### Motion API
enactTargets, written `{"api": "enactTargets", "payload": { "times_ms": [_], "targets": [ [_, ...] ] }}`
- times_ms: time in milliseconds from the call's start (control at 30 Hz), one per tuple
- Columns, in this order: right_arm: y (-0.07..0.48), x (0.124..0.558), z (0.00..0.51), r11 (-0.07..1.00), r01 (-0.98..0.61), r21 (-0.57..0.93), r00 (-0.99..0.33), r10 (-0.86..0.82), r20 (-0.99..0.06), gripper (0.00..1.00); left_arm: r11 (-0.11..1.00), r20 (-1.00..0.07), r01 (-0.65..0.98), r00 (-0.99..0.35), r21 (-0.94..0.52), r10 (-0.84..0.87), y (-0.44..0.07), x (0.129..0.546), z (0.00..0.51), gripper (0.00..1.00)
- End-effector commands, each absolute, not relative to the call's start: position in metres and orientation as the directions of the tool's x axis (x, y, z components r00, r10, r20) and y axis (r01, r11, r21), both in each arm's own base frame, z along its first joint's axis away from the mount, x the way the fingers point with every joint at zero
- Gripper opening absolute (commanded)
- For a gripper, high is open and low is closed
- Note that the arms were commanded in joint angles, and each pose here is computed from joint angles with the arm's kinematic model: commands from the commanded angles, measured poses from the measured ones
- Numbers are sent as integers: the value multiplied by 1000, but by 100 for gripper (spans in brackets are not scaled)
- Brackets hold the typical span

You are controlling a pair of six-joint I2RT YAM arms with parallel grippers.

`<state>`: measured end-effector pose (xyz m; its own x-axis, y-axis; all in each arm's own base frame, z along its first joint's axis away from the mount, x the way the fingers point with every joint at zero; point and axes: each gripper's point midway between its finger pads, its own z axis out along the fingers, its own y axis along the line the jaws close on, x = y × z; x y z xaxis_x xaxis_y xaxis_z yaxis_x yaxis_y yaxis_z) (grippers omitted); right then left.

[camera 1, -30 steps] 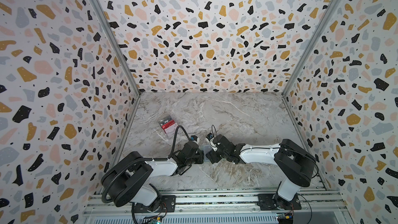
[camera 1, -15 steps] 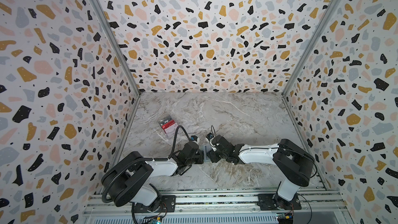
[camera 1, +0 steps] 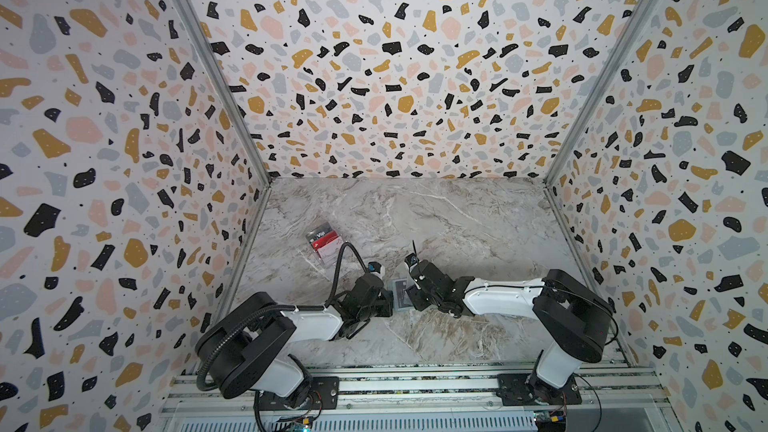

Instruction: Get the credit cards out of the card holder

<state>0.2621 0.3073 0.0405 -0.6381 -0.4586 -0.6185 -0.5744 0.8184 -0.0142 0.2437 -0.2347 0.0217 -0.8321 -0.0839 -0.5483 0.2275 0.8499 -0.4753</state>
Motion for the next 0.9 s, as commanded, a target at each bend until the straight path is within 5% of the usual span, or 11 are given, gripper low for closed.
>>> {"api": "enactTargets", "payload": {
  "times_ms": [0,667,867],
  "targets": [
    [287,263,49,849,-525,-56,-658,-446,-607,58,881,-534,202,-843,-428,-65,-223,238,6,0],
    [255,272,99,898,-429,-101,-641,-381,-666,49,887,-534,202,-843,-416,-59,-221,239,6,0],
    [292,260,111,804,-576,147,-675,-367,-640,50,890,-537,201,-842,-410,-58,-221,239,6,0]
  ]
}}
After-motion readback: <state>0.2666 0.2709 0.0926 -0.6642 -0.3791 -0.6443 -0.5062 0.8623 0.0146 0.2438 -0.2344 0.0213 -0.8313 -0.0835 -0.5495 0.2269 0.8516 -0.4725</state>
